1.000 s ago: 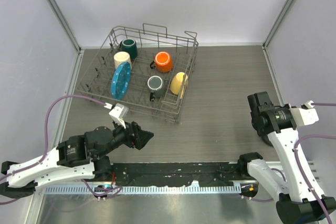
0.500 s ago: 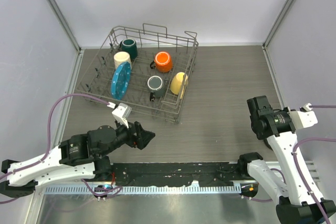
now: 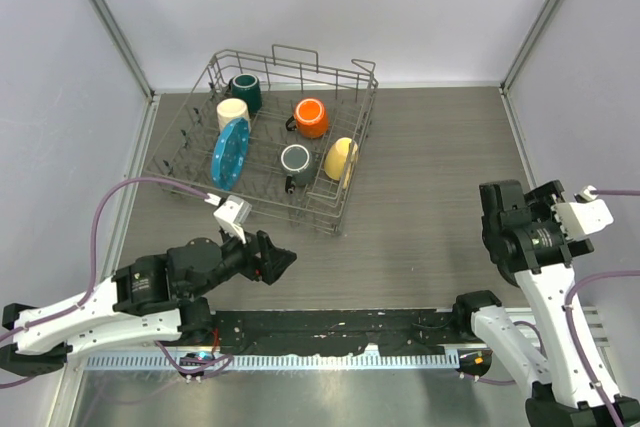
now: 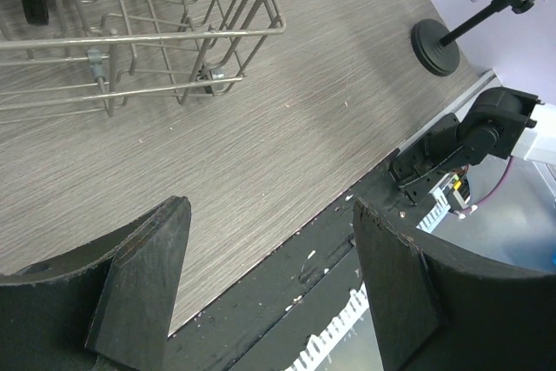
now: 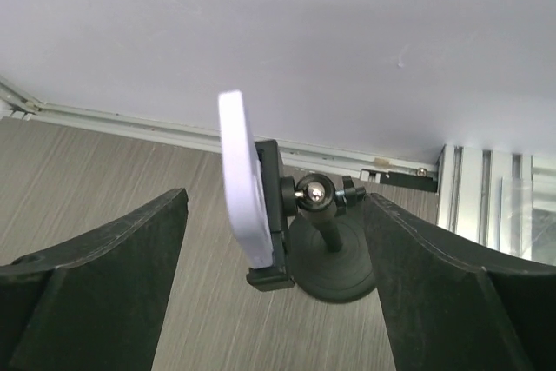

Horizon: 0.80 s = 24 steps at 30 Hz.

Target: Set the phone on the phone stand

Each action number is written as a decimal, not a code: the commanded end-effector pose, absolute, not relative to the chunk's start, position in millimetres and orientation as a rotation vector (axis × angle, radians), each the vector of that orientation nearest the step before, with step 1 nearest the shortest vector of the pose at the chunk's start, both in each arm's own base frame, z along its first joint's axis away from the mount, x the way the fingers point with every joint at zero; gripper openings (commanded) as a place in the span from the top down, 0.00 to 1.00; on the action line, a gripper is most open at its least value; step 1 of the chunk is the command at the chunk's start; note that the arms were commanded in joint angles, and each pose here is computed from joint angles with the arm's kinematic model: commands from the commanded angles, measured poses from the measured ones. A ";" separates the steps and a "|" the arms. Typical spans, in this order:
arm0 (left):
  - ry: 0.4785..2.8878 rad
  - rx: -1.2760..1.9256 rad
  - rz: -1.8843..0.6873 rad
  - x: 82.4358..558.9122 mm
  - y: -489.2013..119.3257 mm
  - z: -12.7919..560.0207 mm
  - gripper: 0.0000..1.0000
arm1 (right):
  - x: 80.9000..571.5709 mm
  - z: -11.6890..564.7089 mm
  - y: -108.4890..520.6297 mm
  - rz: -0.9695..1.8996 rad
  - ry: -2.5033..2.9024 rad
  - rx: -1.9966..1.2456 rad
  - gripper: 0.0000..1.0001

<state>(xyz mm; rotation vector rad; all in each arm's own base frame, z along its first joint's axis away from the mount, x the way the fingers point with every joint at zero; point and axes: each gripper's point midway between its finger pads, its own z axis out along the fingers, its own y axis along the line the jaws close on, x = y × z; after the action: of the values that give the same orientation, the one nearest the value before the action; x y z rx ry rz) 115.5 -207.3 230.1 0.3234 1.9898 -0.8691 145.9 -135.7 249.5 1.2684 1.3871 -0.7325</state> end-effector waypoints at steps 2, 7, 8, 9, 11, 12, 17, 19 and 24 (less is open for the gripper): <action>1.936 0.291 -0.921 117.5 -210.5 254.0 0.21 | 146.8 299.5 -140.9 -0.709 1.306 1.206 0.13; 1.938 0.284 -0.933 117.6 -214.1 254.5 0.21 | 151.4 332.6 -135.0 -0.647 1.381 1.001 0.10; 1.931 0.294 -0.935 117.7 -216.2 256.0 0.21 | 154.4 346.0 -131.6 -0.576 1.348 0.982 0.10; 1.932 0.304 -0.929 118.2 -218.0 255.2 0.21 | 155.1 355.4 -122.5 -0.465 1.347 0.921 0.10; 1.926 0.305 -0.929 119.6 -221.1 257.5 0.21 | 159.7 379.0 -108.1 -0.351 1.330 0.784 0.10; 1.930 0.310 -0.930 119.3 -222.6 257.8 0.21 | 161.4 388.1 -99.4 -0.291 1.320 0.721 0.10; 1.935 0.345 -0.940 118.0 -233.1 258.2 0.20 | 200.7 414.8 28.8 0.232 1.472 0.068 0.10; 1.937 0.321 -0.938 119.7 -232.2 258.0 0.18 | 217.3 399.2 70.6 0.412 1.589 -0.075 0.10; 1.927 0.285 -0.971 115.7 -220.1 267.5 0.13 | 243.3 352.9 84.9 0.511 1.879 0.040 0.10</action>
<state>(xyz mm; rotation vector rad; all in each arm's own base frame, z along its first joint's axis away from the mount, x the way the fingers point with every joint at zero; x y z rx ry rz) 116.5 -224.5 230.6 0.3526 2.0085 -0.8726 230.6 51.5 398.9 0.0879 1.6173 0.3524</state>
